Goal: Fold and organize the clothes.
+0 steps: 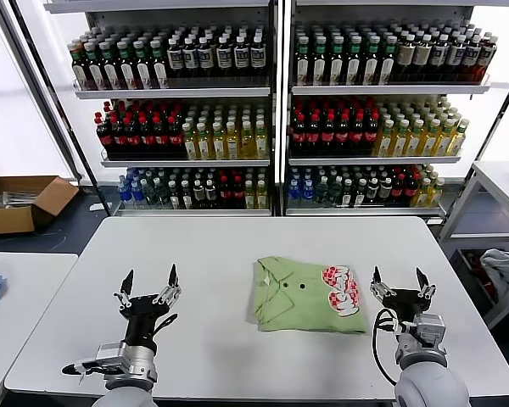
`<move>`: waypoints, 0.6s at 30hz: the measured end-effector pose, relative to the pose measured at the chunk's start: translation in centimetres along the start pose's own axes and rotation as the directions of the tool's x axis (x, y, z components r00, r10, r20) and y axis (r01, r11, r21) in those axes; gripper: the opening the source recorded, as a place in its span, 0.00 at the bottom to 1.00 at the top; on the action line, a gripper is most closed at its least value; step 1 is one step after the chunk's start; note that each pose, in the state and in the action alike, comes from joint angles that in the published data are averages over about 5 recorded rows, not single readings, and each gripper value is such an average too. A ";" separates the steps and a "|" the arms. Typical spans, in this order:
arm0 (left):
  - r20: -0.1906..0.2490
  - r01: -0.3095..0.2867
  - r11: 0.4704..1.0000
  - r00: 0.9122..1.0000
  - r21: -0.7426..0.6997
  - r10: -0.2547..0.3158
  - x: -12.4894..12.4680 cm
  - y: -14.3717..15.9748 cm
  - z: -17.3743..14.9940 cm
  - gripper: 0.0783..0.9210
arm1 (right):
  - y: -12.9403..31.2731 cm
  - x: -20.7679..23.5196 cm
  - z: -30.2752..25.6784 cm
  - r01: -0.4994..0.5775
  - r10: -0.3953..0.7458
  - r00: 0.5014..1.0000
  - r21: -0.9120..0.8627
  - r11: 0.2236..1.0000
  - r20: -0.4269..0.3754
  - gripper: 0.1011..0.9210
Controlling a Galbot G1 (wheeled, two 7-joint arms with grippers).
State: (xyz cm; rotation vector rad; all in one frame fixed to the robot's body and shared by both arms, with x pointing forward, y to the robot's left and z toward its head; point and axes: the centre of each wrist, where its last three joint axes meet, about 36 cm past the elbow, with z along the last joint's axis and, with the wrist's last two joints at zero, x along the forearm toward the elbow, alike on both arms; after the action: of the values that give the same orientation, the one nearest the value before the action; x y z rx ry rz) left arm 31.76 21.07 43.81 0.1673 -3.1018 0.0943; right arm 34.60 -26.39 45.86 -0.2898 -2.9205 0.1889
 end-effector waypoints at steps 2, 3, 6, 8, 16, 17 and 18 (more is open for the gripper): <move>0.002 0.004 1.000 1.000 0.000 -0.004 0.0 0.2 0.0 0.88 | 0.0 0.1 0.1 -0.003 0.003 1.000 0.004 1.000 0.002 0.88; 0.003 0.004 1.000 1.000 0.001 -0.004 0.0 0.2 0.0 0.88 | 0.0 0.2 0.1 -0.004 0.004 1.000 0.005 1.000 0.002 0.88; 0.007 0.006 1.000 1.000 0.005 -0.006 -0.1 0.4 -0.1 0.88 | 0.1 0.4 0.2 -0.006 0.006 1.000 0.008 1.000 0.002 0.88; 0.010 0.006 1.000 1.000 0.008 -0.006 -0.2 0.4 -0.1 0.88 | 0.1 0.6 0.2 -0.008 0.008 1.000 0.010 1.000 0.004 0.88; 0.017 0.007 1.000 1.000 0.020 -0.007 -0.3 0.5 -0.3 0.88 | 0.1 0.8 0.2 -0.010 0.010 1.000 0.019 1.000 0.010 0.88; 0.018 0.007 1.000 1.000 0.021 -0.007 -0.2 0.5 -0.3 0.88 | 0.1 0.8 0.2 -0.011 0.010 1.000 0.020 1.000 0.011 0.88; 0.018 0.007 1.000 1.000 0.022 -0.008 -0.2 0.5 -0.3 0.88 | 0.1 0.8 0.2 -0.011 0.010 1.000 0.021 1.000 0.011 0.88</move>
State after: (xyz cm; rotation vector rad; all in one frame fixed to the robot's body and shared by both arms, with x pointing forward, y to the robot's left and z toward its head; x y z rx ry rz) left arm 31.95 21.63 44.02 0.1817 -3.1192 0.1273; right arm 33.79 -26.18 45.83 -0.3020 -2.9263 0.2232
